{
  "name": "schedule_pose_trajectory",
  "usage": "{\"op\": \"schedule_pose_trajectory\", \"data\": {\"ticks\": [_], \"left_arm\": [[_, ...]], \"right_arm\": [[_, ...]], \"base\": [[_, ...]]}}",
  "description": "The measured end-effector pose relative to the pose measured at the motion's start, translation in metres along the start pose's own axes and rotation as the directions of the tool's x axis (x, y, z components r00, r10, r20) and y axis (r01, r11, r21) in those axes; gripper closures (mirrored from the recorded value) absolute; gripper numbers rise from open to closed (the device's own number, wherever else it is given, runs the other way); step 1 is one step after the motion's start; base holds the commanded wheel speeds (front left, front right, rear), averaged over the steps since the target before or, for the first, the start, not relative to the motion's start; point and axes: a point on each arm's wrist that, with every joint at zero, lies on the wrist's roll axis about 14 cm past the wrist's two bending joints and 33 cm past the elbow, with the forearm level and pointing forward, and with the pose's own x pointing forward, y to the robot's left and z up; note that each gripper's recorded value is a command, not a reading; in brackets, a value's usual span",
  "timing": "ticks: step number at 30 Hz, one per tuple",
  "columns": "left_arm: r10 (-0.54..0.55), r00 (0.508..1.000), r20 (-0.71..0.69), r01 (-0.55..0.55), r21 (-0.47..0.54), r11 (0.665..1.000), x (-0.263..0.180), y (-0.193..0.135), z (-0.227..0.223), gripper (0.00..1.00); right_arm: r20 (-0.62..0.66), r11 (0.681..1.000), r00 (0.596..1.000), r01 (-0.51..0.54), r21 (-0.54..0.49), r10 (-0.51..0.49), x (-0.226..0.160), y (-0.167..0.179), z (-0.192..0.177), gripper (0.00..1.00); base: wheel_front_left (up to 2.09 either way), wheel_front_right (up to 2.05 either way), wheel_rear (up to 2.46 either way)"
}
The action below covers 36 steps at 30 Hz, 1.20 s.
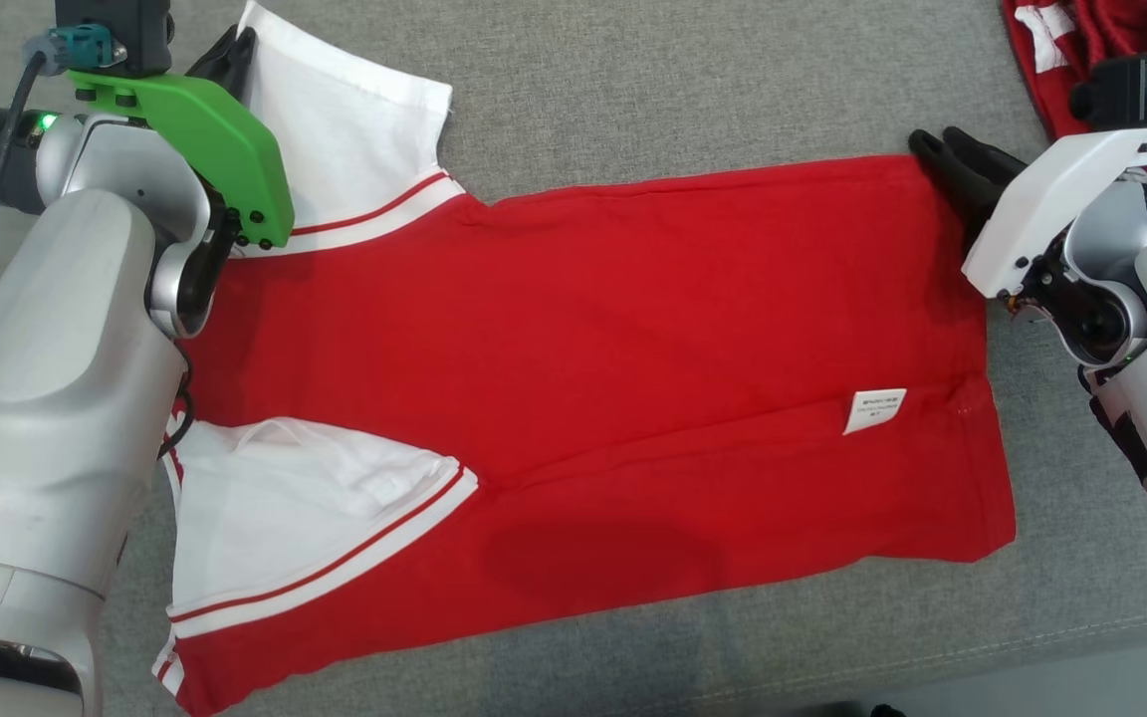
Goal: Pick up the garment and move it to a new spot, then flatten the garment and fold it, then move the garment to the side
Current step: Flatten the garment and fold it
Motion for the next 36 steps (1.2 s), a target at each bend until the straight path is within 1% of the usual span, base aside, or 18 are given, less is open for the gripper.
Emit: {"op": "schedule_pose_trajectory", "data": {"ticks": [5,8,9,11,13,14,15,16,17,25,30,33,36], "left_arm": [[-0.01,0.999,0.031,0.01,0.001,1.0,-0.007,-0.002,0.012,1.0],[-0.007,0.999,0.045,0.007,-0.001,1.0,-0.012,-0.001,0.017,1.0],[-0.005,0.999,0.048,0.005,-0.002,1.0,-0.013,-0.001,0.018,1.0],[-0.003,0.999,0.054,0.003,-0.003,1.0,-0.015,-0.001,0.021,1.0],[-0.003,0.998,0.055,0.004,-0.009,1.0,-0.016,-0.002,0.021,1.0],[-0.009,0.998,0.055,0.009,-0.01,1.0,-0.016,-0.003,0.022,1.0],[-0.01,0.998,0.055,0.01,-0.011,1.0,-0.016,-0.003,0.022,1.0],[-0.009,0.998,0.055,0.01,-0.012,1.0,-0.016,-0.003,0.022,1.0],[-0.009,0.998,0.058,0.01,-0.013,1.0,-0.016,-0.003,0.022,1.0],[-0.016,0.992,0.122,0.023,-0.051,0.998,-0.022,-0.003,0.037,1.0],[-0.022,0.977,0.211,0.05,-0.125,0.991,-0.034,-0.006,0.052,1.0],[-0.021,0.967,0.254,0.065,-0.168,0.984,-0.045,-0.01,0.053,1.0],[0.004,0.957,0.29,0.057,-0.201,0.978,-0.06,-0.007,0.049,1.0]], "right_arm": [[0.004,1.0,1.0,-0.009,-0.003,0.009,-0.003,0.004,-0.001,0.5],[0.004,1.0,1.0,-0.019,-0.005,0.019,-0.006,0.009,-0.004,0.44],[0.004,1.0,1.0,-0.021,-0.008,0.021,-0.006,0.011,-0.005,0.44],[0.0,1.0,1.0,-0.027,-0.006,0.027,-0.007,0.013,-0.006,0.5],[-0.009,1.0,1.0,-0.029,-0.003,0.029,-0.009,0.014,-0.011,0.53],[-0.008,1.0,1.0,-0.03,-0.004,0.029,-0.009,0.014,-0.011,0.61],[-0.004,1.0,1.0,-0.03,-0.005,0.03,-0.009,0.014,-0.01,0.73],[-0.003,0.999,1.0,-0.031,-0.007,0.031,-0.009,0.015,-0.01,0.93],[0.001,0.999,0.999,-0.037,-0.008,0.037,-0.009,0.016,-0.01,1.0],[0.078,0.998,0.995,-0.058,-0.008,0.058,-0.013,0.026,0.001,1.0],[0.133,0.998,0.989,-0.06,0.003,0.059,-0.022,0.03,0.002,1.0],[0.17,0.998,0.984,-0.056,0.013,0.053,-0.029,0.03,0.002,1.0],[0.216,0.998,0.975,-0.052,0.021,0.046,-0.037,0.029,0.003,1.0]], "base": [[0.0,0.0,0.0],[0.0,0.0,0.0],[0.0,0.0,0.0],[0.0,0.0,0.0],[0.0,0.0,0.0],[0.0,0.0,0.0],[0.0,0.0,0.0],[0.0,0.0,0.0],[0.0,0.0,0.0],[0.0,0.0,0.0],[0.0,0.0,0.0],[0.0,0.0,0.0],[0.0,0.0,0.0]]}}
